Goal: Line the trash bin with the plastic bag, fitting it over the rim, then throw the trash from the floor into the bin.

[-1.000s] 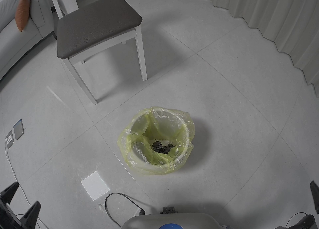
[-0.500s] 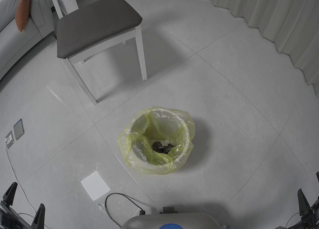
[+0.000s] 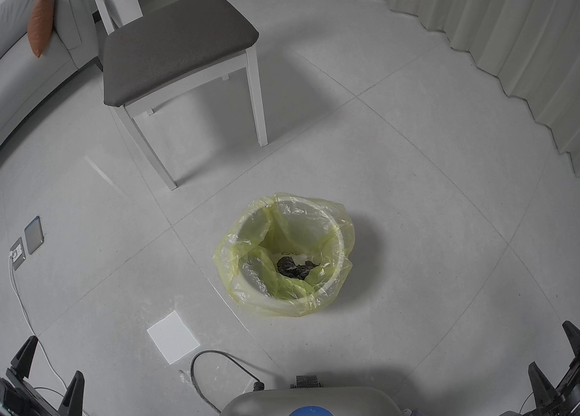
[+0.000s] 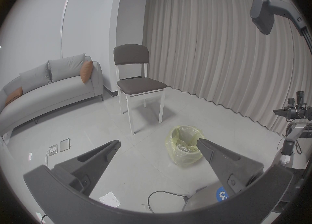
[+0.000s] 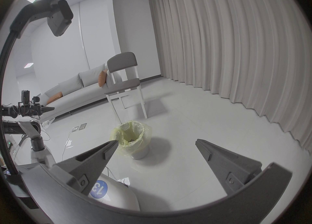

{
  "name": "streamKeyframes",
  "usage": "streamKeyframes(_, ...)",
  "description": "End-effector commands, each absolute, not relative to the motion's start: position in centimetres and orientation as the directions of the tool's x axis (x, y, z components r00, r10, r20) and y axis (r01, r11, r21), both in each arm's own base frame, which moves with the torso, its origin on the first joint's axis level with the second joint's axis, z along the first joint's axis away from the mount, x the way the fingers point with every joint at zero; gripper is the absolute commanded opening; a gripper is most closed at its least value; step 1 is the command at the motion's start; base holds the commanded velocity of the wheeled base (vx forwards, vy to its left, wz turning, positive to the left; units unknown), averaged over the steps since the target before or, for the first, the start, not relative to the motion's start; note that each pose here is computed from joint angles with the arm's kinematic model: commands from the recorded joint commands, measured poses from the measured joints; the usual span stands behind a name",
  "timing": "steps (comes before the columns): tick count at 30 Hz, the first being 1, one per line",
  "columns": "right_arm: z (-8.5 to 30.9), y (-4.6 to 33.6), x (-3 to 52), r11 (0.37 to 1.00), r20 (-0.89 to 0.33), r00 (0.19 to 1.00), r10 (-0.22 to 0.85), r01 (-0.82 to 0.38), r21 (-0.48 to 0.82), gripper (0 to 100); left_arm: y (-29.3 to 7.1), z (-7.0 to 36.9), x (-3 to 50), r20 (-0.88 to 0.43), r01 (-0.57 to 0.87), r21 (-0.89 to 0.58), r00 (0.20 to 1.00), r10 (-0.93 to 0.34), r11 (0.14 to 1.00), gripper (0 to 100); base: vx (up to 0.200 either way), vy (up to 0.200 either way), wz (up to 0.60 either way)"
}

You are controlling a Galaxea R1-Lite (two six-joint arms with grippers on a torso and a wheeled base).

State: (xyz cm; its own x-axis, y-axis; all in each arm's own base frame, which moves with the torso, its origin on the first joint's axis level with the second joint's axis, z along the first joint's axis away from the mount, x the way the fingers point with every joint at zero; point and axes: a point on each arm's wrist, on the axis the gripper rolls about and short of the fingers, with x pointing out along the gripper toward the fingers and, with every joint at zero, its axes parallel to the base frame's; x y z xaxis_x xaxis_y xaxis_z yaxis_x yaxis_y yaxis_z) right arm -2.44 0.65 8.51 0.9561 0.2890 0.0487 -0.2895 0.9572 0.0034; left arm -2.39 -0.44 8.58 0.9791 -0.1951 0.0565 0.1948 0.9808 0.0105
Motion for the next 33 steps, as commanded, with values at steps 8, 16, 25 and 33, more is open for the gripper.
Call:
streamKeyframes(8,8.25,-0.23,-2.32,0.993,0.037,0.994,-0.107,0.105,0.053,100,-0.02,7.55,-2.28,0.000,0.002,0.026,1.000,-0.002,1.000,100,0.000,0.000,0.00)
streamKeyframes(16,8.29,0.27,-2.35,0.993,0.035,0.993,0.116,-0.117,0.016,100,-0.05,7.52,-2.28,-0.003,0.018,-0.003,1.000,-0.018,1.000,100,0.000,0.000,0.00)
streamKeyframes(25,8.48,0.43,-2.28,0.963,0.078,0.979,0.186,-0.166,-0.212,100,-0.01,7.52,-2.28,-0.003,-0.002,-0.008,1.000,0.002,1.000,100,0.000,0.000,0.00)
streamKeyframes(33,8.39,0.19,-2.24,0.984,0.070,0.994,0.080,-0.067,-0.164,100,-0.01,7.52,-2.28,-0.003,-0.003,-0.008,1.000,0.003,1.000,100,0.000,0.000,0.00)
